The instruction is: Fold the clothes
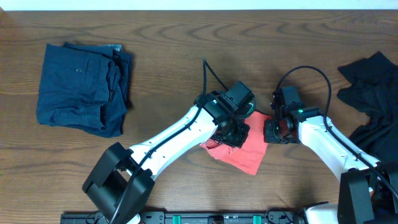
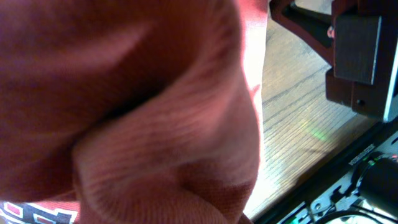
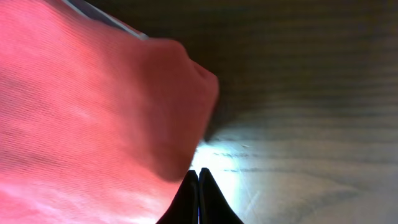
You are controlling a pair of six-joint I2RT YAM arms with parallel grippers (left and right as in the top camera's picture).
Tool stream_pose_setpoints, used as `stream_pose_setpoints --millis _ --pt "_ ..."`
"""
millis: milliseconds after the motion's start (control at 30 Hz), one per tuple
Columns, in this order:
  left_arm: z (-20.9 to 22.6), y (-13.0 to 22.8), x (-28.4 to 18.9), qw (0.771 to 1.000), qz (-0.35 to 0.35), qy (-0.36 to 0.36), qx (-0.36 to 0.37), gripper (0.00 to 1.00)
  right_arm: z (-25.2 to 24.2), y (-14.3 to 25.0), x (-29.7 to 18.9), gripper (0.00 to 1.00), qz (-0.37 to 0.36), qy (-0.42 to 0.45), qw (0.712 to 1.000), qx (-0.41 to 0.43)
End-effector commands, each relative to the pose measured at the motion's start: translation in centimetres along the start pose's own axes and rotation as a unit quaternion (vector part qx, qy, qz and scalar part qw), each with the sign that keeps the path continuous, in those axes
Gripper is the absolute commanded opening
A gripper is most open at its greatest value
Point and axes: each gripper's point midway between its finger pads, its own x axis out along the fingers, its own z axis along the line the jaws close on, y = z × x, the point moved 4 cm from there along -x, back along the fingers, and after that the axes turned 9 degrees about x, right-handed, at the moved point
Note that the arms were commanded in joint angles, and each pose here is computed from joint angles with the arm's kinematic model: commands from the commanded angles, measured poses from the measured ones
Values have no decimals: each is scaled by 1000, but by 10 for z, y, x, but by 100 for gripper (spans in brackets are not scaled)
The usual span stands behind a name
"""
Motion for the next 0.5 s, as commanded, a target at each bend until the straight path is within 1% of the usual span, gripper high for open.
stream_pose_setpoints --millis 0,133,167,200,233,300,333,433,467 --pt "-2 -4 1 1000 -4 1 -2 6 -1 -5 0 1 -11 -8 999 36" --pt "-3 -10 1 1000 -20 5 -16 6 3 -14 1 1 -28 -18 998 45" --pt "-3 -11 1 999 -22 6 -22 10 2 -13 3 1 -24 -16 998 52" --pt "-4 -11 1 999 -23 7 -25 16 2 -12 5 1 -21 -15 998 53" --pt "-5 -12 1 999 -24 10 -26 17 2 -10 7 1 -14 -15 998 53" --pt "-11 -15 1 999 -32 22 -31 26 2 -7 15 1 2 -14 998 54" --pt "-14 -17 2 999 -36 25 -31 28 2 -6 18 1 7 -11 998 54" --pt "-27 -22 5 998 -52 34 -12 30 -2 -1 30 1 28 1 998 55" --pt "-32 -23 6 998 -55 37 -4 34 -3 1 33 1 34 4 998 55"
